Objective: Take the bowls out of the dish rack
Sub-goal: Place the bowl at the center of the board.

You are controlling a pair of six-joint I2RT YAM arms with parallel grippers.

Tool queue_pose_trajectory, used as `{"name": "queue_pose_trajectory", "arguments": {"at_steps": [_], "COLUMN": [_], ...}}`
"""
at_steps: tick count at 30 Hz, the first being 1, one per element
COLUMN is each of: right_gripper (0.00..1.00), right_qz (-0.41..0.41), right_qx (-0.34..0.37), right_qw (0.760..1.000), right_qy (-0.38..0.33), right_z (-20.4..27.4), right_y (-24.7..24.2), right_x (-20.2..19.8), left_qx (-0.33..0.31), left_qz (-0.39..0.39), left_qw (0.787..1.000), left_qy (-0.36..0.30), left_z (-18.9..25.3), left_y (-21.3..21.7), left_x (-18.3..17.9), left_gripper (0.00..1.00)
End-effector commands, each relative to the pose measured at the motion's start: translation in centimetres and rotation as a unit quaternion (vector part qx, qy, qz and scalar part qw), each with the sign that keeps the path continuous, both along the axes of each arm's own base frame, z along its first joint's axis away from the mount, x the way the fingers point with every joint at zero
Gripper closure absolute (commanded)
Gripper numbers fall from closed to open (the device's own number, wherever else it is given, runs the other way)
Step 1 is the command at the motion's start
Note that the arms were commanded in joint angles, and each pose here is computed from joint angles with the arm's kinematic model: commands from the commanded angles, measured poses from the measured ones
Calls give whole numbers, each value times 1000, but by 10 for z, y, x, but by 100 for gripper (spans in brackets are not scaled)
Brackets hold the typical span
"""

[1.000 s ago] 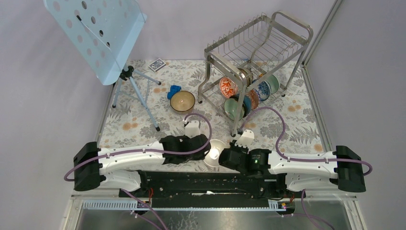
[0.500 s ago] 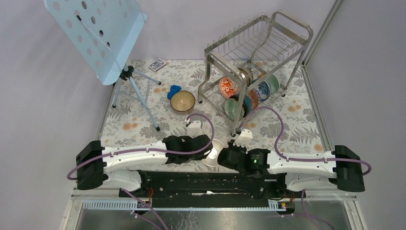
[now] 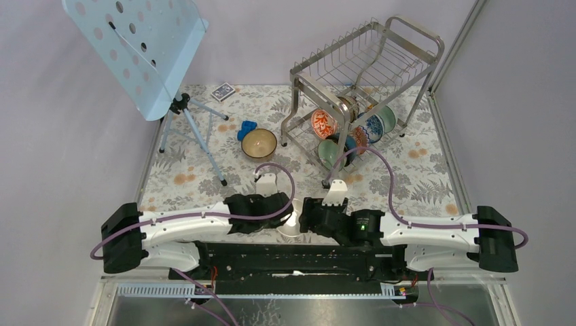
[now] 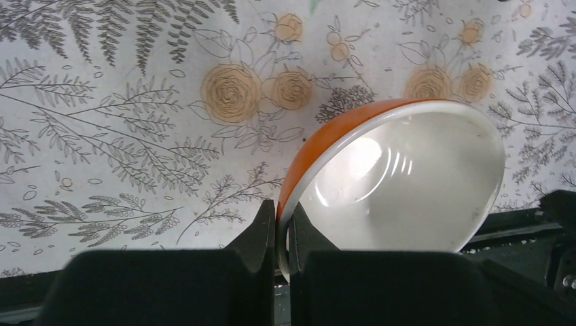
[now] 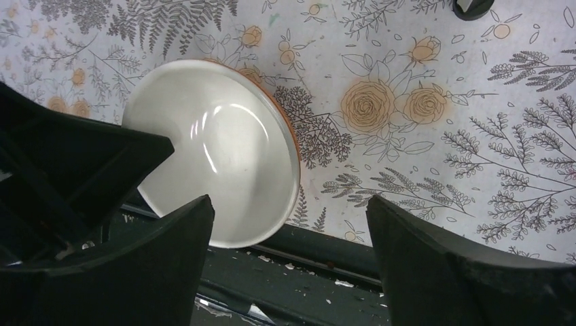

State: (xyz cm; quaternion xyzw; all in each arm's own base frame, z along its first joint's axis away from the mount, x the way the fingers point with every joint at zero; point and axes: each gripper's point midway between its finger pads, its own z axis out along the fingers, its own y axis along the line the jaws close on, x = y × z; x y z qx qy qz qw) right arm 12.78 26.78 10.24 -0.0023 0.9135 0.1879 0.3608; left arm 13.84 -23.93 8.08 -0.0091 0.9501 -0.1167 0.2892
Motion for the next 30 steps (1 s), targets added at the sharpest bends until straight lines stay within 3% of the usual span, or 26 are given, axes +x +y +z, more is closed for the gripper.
{"name": "queue_pose_trajectory", "arguments": {"at_steps": [1,10,21,30], "right_gripper": [8,9,10,11], "right_qz": [14,86,150,172], "right_qx": [15,86,59,32], "right_qw": [1000,992,987,985], "right_qy": [-14,-22,-11,2], "right_z": [12,1,-10,-29], "right_y": [0,7,12,9], "right_x": [0,-16,-29,-35], "left_qx": [-18,-29,-31,-43], "left_qz": [30,121,257,422], "left_qw": [999,992,966,906], "left_qy": [-17,0,12,13], "left_z": [11,15,17,20], "left_y": [7,69,149,211], "left_x": [11,31,59,67], "left_gripper": [100,100,100,100]}}
